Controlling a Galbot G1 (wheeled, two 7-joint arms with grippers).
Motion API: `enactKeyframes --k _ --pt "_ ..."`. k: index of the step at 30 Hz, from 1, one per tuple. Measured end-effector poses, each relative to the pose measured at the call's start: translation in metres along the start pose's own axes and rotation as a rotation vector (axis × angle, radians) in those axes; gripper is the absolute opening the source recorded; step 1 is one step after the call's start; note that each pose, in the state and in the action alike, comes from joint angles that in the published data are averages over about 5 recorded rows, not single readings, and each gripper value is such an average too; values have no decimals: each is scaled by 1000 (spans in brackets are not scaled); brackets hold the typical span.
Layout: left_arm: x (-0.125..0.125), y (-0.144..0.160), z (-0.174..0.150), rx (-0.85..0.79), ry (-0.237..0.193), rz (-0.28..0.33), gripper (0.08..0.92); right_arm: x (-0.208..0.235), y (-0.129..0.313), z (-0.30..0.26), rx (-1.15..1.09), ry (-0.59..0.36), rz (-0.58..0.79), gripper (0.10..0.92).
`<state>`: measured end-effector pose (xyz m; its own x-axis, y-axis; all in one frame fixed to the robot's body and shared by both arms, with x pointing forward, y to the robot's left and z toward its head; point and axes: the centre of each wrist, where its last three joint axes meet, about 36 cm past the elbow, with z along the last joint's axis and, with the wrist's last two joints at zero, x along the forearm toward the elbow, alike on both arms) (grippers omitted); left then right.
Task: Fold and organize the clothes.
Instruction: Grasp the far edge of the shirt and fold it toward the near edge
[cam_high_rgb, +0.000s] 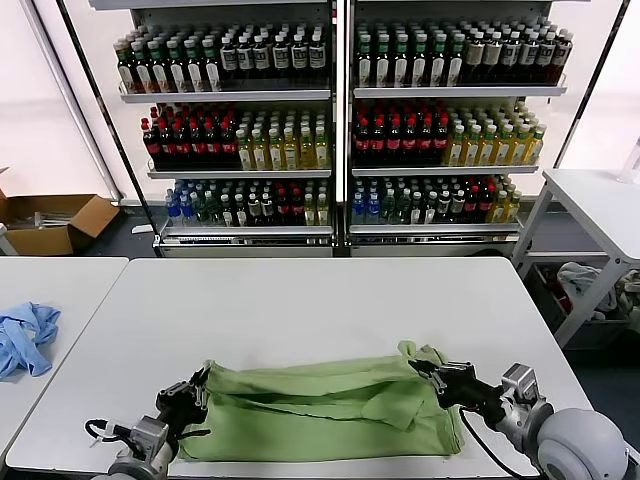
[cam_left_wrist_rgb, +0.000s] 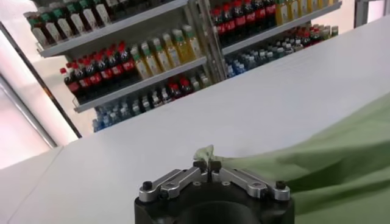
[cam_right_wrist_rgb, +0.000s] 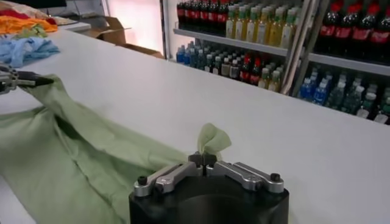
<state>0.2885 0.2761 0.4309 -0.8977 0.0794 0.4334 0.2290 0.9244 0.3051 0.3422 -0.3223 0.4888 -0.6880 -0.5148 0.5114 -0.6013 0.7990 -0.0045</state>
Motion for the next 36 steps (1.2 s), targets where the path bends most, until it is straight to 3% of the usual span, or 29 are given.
enactKeyframes --k 19,26,36 --pt "5 -12 20 -20 45 -54 85 6 23 36 -66 62 15 112" --pt "4 -16 25 -43 54 -59 109 5 34 48 -108 76 59 284" --pt "13 -17 26 -100 76 -68 379 8 48 51 -156 64 190 570"
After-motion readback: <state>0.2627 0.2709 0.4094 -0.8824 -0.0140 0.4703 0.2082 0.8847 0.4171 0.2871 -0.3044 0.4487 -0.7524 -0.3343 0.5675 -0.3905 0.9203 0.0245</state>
